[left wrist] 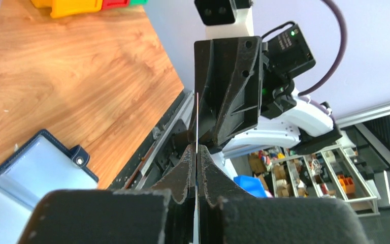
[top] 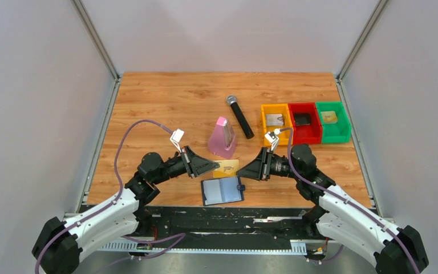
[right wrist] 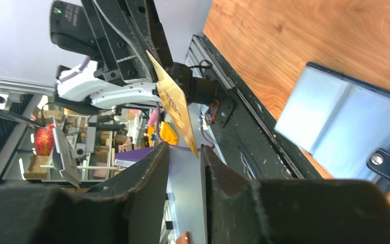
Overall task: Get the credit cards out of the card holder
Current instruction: Place the credit card in the storage box.
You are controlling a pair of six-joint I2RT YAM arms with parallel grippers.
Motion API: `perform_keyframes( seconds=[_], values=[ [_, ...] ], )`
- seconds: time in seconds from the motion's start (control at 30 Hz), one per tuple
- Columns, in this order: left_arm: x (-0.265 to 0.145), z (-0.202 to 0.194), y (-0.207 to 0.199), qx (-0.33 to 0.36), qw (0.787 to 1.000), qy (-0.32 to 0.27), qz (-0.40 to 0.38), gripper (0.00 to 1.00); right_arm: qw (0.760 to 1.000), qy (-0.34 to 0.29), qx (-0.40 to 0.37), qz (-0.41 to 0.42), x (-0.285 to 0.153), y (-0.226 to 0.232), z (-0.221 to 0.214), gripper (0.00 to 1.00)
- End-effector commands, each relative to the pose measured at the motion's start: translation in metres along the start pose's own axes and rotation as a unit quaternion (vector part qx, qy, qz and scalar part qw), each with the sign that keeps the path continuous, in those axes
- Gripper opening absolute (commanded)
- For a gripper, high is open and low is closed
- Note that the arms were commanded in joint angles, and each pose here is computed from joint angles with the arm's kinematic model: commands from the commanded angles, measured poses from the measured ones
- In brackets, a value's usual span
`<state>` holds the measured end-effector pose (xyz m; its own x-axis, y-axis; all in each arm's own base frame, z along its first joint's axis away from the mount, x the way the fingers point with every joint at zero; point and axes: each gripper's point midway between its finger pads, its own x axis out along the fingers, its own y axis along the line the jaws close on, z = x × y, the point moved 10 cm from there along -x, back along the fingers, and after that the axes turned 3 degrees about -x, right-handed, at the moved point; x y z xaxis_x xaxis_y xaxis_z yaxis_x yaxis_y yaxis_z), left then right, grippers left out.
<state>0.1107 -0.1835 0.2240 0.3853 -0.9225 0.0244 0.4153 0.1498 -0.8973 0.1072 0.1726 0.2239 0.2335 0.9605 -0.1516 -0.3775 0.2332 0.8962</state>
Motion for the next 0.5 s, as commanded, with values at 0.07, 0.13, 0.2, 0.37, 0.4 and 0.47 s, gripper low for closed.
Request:
perform_keyframes(
  seconds=[0.07,0.13,0.2,0.37,0.4,0.47],
  values=[
    [-0.0003,0.0084,-0.0118,0.002,0.998,-0.05,-0.032,0.0,0.998,-0.053,-0.01,0.046,0.0007,0.0126,0.0093,0.2],
    [-0.0006,0.0078,-0.0109,0.0,0.998,-0.05,-0.031,0.0,0.997,-0.055,-0.006,0.05,0.0012,0.0119,0.0093,0.14],
    [-0.0007,0.0078,-0.0103,-0.002,0.998,-0.053,-0.03,0.0,0.997,-0.056,-0.002,0.054,0.0016,0.0111,0.0088,0.12],
    [-0.0007,0.0077,-0.0099,-0.008,0.998,-0.057,-0.032,0.0,0.997,-0.055,-0.004,0.055,0.0019,0.009,0.0076,0.0],
    [-0.0007,0.0074,-0.0103,-0.008,0.998,-0.055,-0.033,0.0,0.997,-0.058,-0.008,0.055,0.0012,0.0097,0.008,0.0],
    [-0.0011,0.0072,-0.0108,-0.005,0.998,-0.052,-0.034,0.07,0.996,-0.071,-0.019,0.052,-0.0006,0.0126,0.0099,0.0]
  ],
)
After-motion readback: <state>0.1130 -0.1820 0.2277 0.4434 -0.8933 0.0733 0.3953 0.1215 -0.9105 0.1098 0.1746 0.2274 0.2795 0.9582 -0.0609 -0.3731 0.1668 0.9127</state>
